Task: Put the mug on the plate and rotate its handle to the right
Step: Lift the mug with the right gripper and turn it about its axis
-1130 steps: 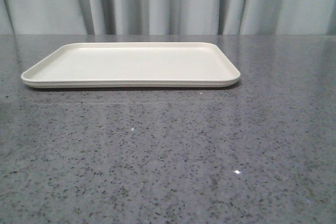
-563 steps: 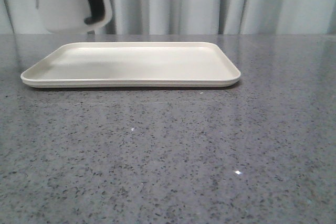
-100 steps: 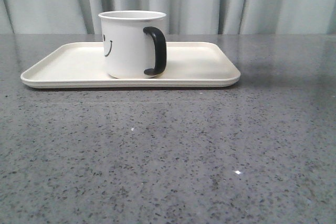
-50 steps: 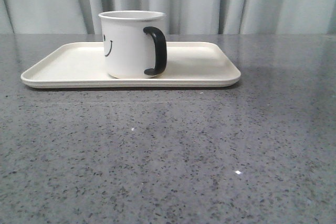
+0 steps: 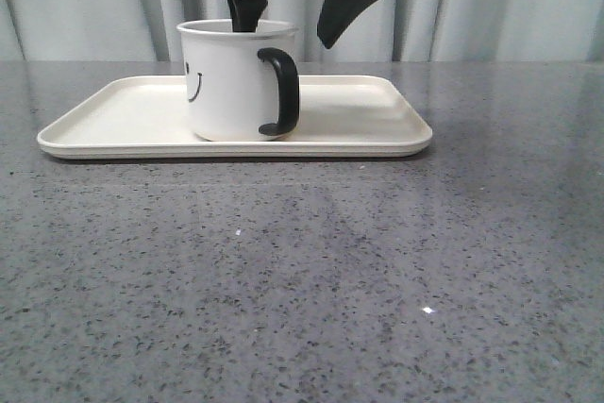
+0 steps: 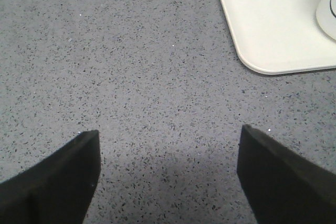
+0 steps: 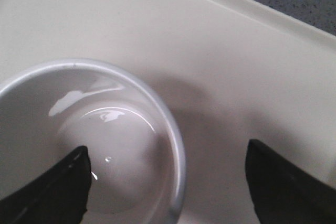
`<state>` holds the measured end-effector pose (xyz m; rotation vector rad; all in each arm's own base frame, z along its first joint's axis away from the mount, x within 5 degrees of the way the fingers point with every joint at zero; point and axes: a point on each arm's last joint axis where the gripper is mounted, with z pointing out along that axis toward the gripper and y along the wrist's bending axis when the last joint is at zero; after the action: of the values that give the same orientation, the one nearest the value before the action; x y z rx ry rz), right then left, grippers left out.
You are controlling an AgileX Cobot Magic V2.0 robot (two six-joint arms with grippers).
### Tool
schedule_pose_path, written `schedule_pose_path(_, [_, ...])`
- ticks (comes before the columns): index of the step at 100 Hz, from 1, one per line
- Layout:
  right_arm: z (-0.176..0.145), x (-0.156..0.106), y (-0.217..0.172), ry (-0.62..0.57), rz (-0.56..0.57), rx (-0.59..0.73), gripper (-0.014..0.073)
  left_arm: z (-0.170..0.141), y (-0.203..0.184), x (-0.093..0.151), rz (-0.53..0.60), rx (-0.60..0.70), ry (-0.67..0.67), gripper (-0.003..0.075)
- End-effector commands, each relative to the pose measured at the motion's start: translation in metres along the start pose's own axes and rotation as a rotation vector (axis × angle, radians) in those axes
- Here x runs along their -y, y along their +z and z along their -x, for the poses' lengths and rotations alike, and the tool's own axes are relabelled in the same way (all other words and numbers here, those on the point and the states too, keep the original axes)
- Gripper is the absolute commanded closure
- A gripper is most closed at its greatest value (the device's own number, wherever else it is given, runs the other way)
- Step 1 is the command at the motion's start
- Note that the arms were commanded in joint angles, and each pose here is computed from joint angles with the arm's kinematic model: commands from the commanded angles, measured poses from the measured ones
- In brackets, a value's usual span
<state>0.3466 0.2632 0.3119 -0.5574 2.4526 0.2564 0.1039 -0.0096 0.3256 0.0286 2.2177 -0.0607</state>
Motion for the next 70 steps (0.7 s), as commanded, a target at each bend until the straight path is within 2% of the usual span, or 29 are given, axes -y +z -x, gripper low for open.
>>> schedule_pose_path(1, [0.017, 0.0, -0.032, -0.006, 0.013, 0.137, 0.0057, 0.012, -0.005, 0.001, -0.01, 0.092, -0.013, 0.0186])
schedule_pose_path(8, [0.017, 0.0, -0.032, -0.006, 0.013, 0.137, 0.0141, 0.012, -0.005, 0.001, -0.01, 0.092, -0.013, 0.0186])
schedule_pose_path(23, [0.018, 0.0, -0.033, -0.006, 0.015, 0.143, 0.0393, 0.012, -0.005, 0.001, -0.01, 0.092, -0.013, 0.0186])
schedule_pose_path(42, [0.02, 0.0, -0.033, -0.006, 0.019, 0.16, 0.0659, 0.012, -0.005, 0.001, -0.01, 0.092, -0.013, 0.0186])
schedule_pose_path(58, [0.024, 0.0, -0.042, -0.021, 0.015, 0.162, 0.0659, 0.012, -0.005, 0.001, -0.01, 0.092, -0.013, 0.0186])
schedule_pose_path(70, [0.034, -0.001, -0.058, -0.111, 0.007, 0.19, 0.0659, 0.012, -0.005, 0.001, -0.01, 0.092, -0.013, 0.0186])
